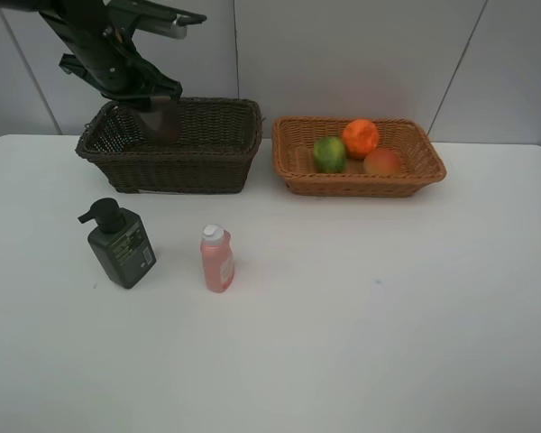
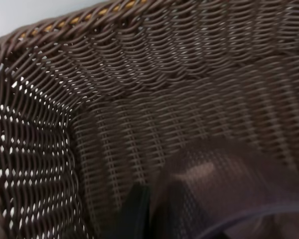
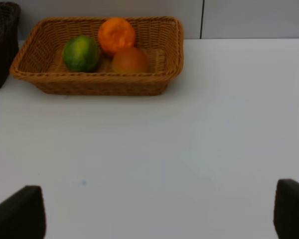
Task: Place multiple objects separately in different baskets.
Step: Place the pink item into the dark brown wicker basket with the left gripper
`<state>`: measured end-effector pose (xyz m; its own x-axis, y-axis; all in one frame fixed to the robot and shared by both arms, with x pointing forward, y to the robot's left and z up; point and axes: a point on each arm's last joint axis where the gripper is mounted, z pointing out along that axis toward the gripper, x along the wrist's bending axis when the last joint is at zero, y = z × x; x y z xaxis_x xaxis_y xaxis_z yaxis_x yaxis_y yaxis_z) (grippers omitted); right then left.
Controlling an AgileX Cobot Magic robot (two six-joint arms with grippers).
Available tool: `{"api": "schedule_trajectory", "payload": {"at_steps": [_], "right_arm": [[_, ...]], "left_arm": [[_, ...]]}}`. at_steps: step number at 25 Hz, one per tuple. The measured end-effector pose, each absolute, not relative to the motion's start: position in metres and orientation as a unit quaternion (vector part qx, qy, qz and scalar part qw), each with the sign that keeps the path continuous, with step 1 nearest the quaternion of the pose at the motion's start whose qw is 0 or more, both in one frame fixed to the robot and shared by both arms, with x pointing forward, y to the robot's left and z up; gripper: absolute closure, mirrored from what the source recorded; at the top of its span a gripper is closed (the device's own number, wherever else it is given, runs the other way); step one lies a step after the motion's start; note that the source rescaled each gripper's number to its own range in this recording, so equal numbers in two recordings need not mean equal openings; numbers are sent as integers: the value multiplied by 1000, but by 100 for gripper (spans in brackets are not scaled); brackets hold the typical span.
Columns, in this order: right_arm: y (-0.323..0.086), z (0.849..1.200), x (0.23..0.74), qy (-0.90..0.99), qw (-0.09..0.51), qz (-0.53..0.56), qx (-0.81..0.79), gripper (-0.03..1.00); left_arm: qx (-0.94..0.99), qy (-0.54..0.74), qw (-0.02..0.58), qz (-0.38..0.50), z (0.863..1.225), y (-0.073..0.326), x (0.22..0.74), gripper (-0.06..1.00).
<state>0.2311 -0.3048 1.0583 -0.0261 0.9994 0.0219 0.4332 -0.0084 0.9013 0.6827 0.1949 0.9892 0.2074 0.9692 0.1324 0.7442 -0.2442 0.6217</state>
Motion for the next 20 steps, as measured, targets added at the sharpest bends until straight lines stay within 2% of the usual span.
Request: {"api": "schedule_trajectory", "payload": {"at_steps": [11,17,19,20], "right_arm": [[-305,1058,231,602,365,388,595,-1],[-305,1058,231,602,365,388,595,-1],[-305,1058,231,602,365,388,595,-1],[-305,1058,231,602,365,388,595,-1]], "left_arm": [[724,559,294,278,947,194,711,94],[718,573,300,257,928,187,712,94],[718,575,300,253,926,185,712,89],[717,576,301,253,926,185,712,80]]}}
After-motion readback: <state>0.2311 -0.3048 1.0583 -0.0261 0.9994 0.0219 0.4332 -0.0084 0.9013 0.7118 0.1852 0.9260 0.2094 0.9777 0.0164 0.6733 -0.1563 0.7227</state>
